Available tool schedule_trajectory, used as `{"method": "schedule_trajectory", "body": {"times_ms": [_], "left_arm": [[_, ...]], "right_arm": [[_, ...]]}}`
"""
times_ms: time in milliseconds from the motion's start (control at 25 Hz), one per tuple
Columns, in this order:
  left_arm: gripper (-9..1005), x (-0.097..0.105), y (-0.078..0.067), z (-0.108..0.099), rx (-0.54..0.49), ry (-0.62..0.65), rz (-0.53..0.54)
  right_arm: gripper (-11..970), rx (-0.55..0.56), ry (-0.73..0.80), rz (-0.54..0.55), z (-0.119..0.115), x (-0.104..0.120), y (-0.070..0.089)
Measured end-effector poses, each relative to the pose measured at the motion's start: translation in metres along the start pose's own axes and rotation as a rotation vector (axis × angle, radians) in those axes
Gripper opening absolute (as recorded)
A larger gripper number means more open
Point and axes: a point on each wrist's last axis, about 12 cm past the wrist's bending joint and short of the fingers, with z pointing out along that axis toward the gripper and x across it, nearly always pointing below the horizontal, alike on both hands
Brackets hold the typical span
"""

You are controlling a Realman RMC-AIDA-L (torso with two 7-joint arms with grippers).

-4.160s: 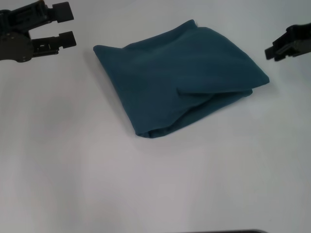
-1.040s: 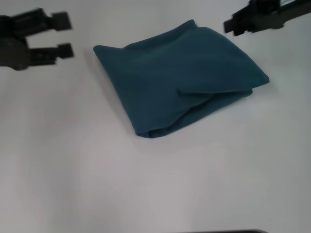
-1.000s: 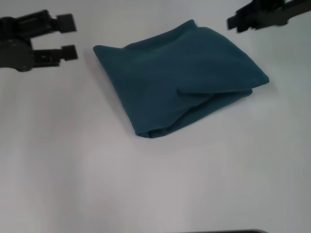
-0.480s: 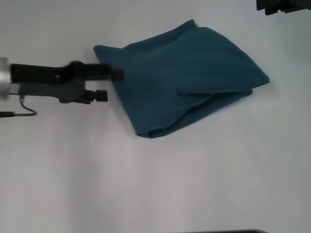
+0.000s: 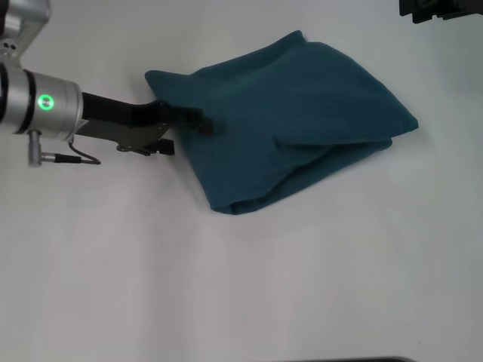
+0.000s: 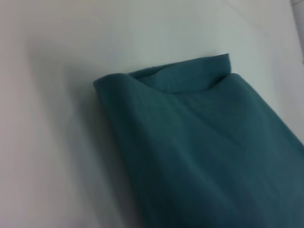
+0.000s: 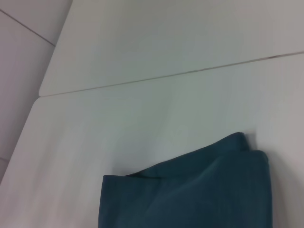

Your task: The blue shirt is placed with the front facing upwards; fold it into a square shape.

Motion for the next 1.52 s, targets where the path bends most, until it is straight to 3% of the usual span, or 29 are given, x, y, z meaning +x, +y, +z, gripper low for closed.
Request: {"method": "schedule_trajectory", "body": {"times_ms": [320,600,720,960,1520], "left_arm": [[783,0.000,0.000,0.011,-0.022,0.001,-0.015],[780,0.000,-0.023,0.035,0.016,0.027,0.025],[778,-0.002,-0.029,0.035,0.037,0.015,0.048],[775,0.000,-0.025,0.031,0.049,0.019,0.035],[207,0.000,-0.025,0.031,0.048,0.023,0.039]], "right_arm": [[342,0.000,-0.001,0.000,0.000,0.000,0.000],[342,-0.005,-0.003,0.005,0.000,0.000,0.000],[342,-0.016,-0.012,0.011,-0.001,0.000,-0.001],[342,-0.031,-0.017,0.015,-0.001,0.001,0.000],[342,-0.041,-0.022,0.017,-0.001,0.001,0.000]]}}
